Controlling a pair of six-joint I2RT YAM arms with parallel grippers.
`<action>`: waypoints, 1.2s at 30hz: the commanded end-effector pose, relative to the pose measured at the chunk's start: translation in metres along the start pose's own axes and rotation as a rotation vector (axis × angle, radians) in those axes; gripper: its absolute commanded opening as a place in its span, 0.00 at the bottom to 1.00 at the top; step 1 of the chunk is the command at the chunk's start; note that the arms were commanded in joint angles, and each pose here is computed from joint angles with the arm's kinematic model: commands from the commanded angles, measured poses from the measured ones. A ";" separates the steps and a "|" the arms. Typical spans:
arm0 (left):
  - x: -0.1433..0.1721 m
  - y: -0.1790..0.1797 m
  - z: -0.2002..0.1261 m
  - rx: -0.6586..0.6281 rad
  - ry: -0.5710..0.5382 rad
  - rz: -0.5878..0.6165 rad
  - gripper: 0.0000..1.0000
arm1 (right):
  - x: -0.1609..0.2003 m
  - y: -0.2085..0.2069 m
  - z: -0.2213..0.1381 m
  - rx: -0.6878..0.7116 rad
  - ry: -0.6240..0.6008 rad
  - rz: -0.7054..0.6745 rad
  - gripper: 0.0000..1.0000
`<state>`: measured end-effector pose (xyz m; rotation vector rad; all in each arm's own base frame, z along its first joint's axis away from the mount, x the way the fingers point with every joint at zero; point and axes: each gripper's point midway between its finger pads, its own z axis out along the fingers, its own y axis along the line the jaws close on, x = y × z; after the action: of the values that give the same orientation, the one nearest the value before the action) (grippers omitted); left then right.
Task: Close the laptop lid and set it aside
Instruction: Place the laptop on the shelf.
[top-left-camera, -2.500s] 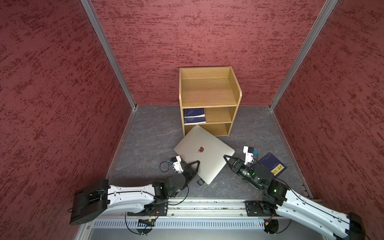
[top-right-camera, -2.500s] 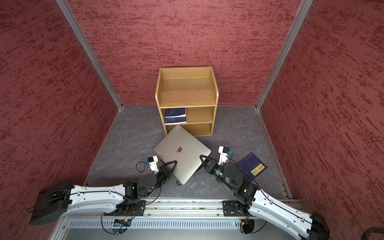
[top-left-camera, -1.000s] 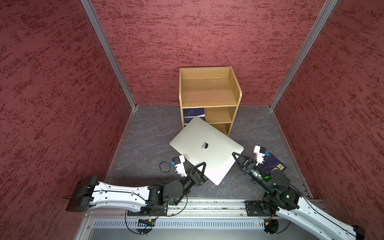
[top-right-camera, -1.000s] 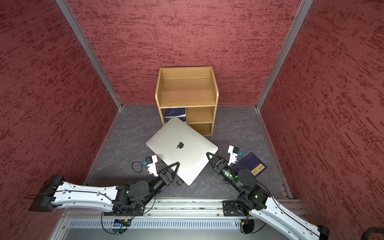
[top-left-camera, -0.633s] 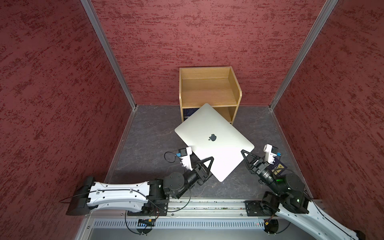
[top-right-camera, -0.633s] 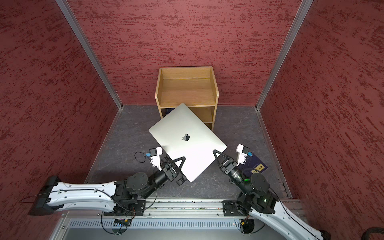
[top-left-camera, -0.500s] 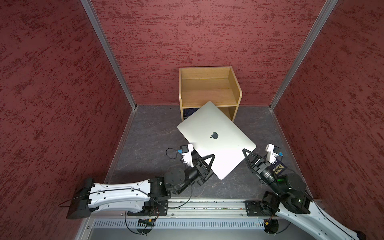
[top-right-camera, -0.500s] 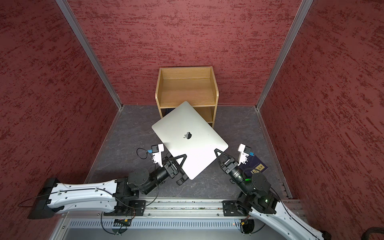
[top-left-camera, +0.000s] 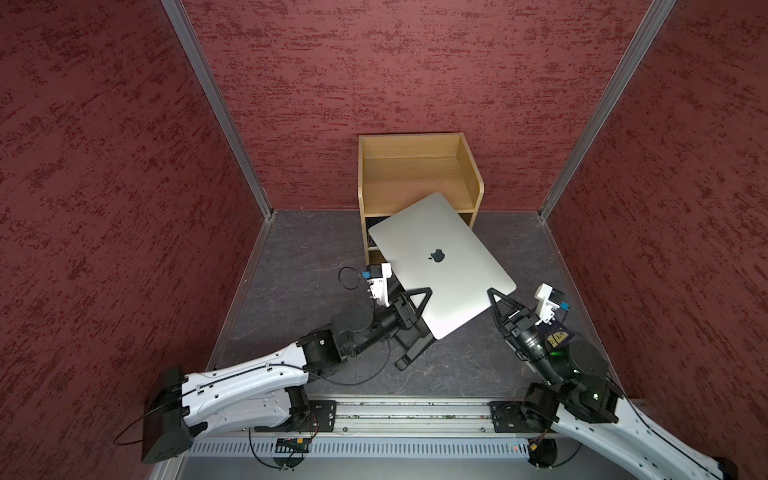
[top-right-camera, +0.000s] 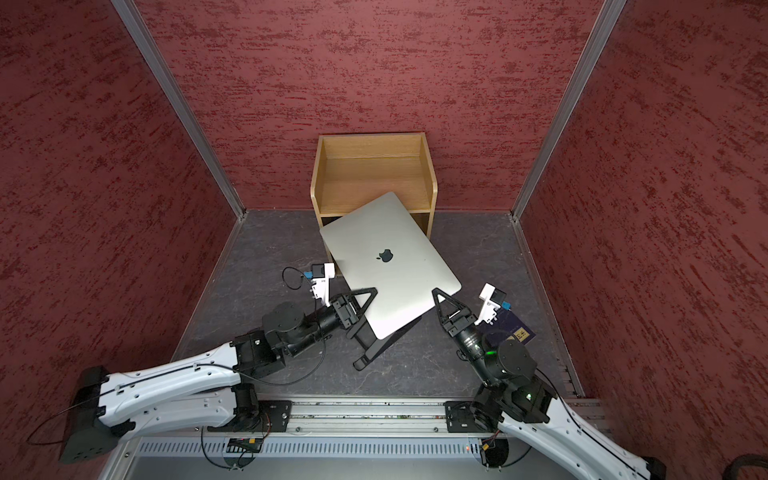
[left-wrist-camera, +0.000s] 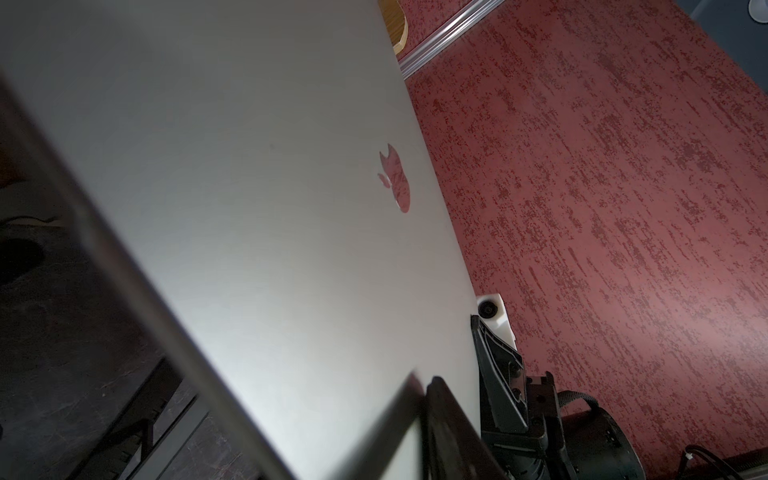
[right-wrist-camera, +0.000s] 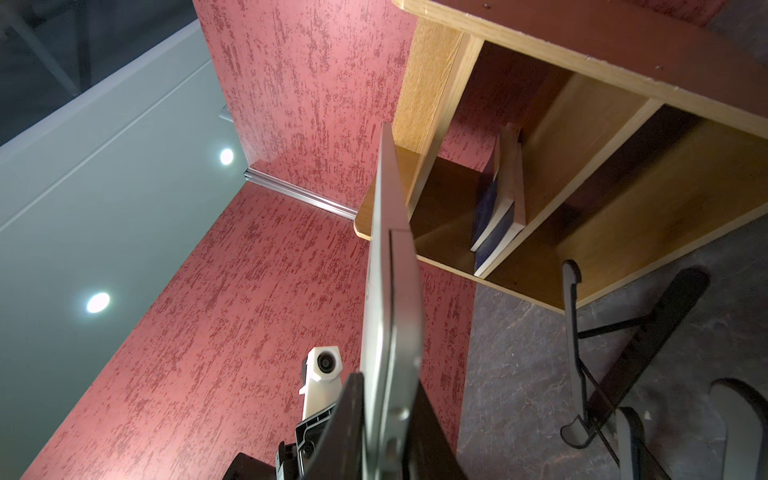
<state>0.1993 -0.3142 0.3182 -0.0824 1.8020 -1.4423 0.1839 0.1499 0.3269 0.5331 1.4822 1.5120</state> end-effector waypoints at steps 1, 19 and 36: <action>-0.034 -0.045 0.001 0.149 -0.050 0.018 0.38 | -0.002 0.012 0.007 -0.017 -0.015 -0.055 0.00; -0.102 -0.033 0.042 0.118 -0.064 0.020 0.38 | -0.014 0.021 0.055 0.070 -0.146 -0.033 0.00; -0.147 0.010 0.063 -0.020 -0.065 -0.037 0.43 | -0.010 0.005 0.109 0.227 -0.257 0.095 0.00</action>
<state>0.3416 -0.2835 0.3412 -0.2538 1.9014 -1.3732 0.2765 0.1909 0.3530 0.9243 1.4147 1.3005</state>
